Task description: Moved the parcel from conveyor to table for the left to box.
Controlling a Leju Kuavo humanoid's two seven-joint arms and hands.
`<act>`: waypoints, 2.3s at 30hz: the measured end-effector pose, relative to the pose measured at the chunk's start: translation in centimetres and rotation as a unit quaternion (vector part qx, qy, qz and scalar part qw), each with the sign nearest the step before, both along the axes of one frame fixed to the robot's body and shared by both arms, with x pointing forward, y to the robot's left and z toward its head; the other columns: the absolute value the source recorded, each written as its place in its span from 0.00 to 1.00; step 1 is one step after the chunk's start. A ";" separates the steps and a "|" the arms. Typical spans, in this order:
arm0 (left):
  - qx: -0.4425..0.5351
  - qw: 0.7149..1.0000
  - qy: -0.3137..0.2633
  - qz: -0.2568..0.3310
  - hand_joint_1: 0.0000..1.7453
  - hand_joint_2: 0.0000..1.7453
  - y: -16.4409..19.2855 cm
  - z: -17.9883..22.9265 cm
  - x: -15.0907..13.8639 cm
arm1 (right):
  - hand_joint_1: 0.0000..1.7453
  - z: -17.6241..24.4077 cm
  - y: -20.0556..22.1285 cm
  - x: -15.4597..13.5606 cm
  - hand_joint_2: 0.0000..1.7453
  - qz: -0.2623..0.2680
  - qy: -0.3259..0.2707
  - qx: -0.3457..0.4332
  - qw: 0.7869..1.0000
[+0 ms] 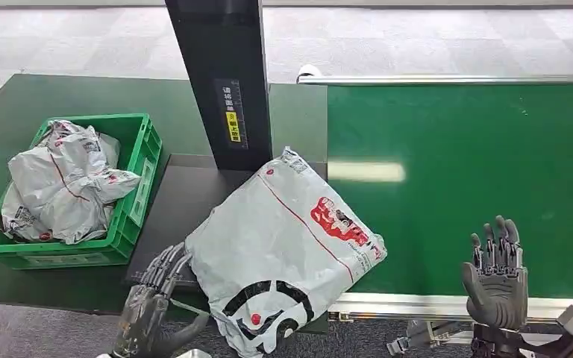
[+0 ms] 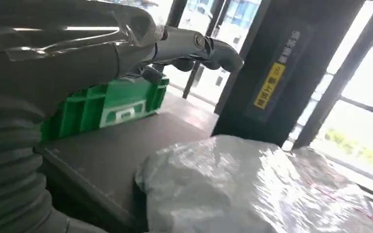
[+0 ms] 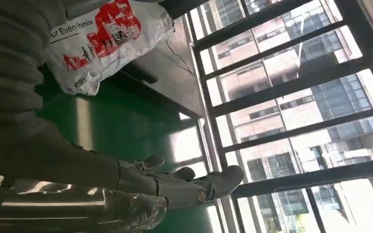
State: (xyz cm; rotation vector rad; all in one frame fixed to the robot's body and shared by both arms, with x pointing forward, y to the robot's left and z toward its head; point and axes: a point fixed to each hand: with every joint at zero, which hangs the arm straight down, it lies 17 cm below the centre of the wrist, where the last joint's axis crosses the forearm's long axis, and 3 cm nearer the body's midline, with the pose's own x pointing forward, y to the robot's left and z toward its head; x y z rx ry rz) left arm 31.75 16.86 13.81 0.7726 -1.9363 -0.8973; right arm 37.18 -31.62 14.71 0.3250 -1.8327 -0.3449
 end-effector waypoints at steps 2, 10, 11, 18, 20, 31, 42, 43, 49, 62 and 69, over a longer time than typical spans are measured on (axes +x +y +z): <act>-0.024 0.999 0.013 -0.021 0.00 1.00 -1.6 -0.5 -0.2 | 0.00 0.1 0.0 0.0 1.00 0.001 -0.001 0.001 1.000; -0.059 0.991 0.046 -0.107 0.00 1.00 -8.1 -1.8 -1.6 | 0.00 0.4 -0.3 0.2 1.00 -0.004 -0.005 0.013 1.000; -0.059 0.990 0.049 -0.116 0.00 1.00 -8.6 -1.9 -1.7 | 0.00 0.4 -0.3 0.2 1.00 -0.004 -0.004 0.013 1.000; -0.074 0.983 0.047 -0.159 0.00 1.00 -11.1 -1.5 -1.9 | 0.00 0.4 -0.7 0.3 1.00 -0.011 -0.002 0.018 1.000; -0.073 0.983 0.041 -0.165 0.00 1.00 -11.4 -1.2 -1.7 | 0.00 0.5 -0.7 0.3 1.00 -0.013 -0.004 0.020 1.000; -0.067 0.979 0.033 -0.190 0.00 1.00 -12.7 -0.8 -1.6 | 0.00 1.0 -1.0 0.0 1.00 -0.022 -0.009 0.027 0.999; 0.053 0.982 0.025 -0.180 0.00 1.00 -14.1 -4.6 0.0 | 0.00 1.9 -1.4 -0.4 1.00 -0.035 -0.019 0.042 0.998; 0.058 0.982 0.030 -0.179 0.00 1.00 -14.2 -5.2 0.1 | 0.00 2.0 -1.5 -0.4 1.00 -0.037 -0.019 0.043 0.998; 0.087 0.980 0.052 -0.173 0.00 1.00 -14.1 -7.9 0.4 | 0.00 2.5 -1.8 -0.5 1.00 -0.042 -0.026 0.047 0.998; 0.121 0.977 0.066 -0.162 0.00 1.00 -14.2 -10.1 1.0 | 0.00 3.1 -1.8 -0.3 1.00 -0.042 -0.033 0.046 0.998; 0.086 0.977 0.084 -0.177 1.00 1.00 -14.5 -9.7 1.0 | 0.00 3.1 -1.7 -0.3 1.00 -0.042 -0.031 0.040 0.998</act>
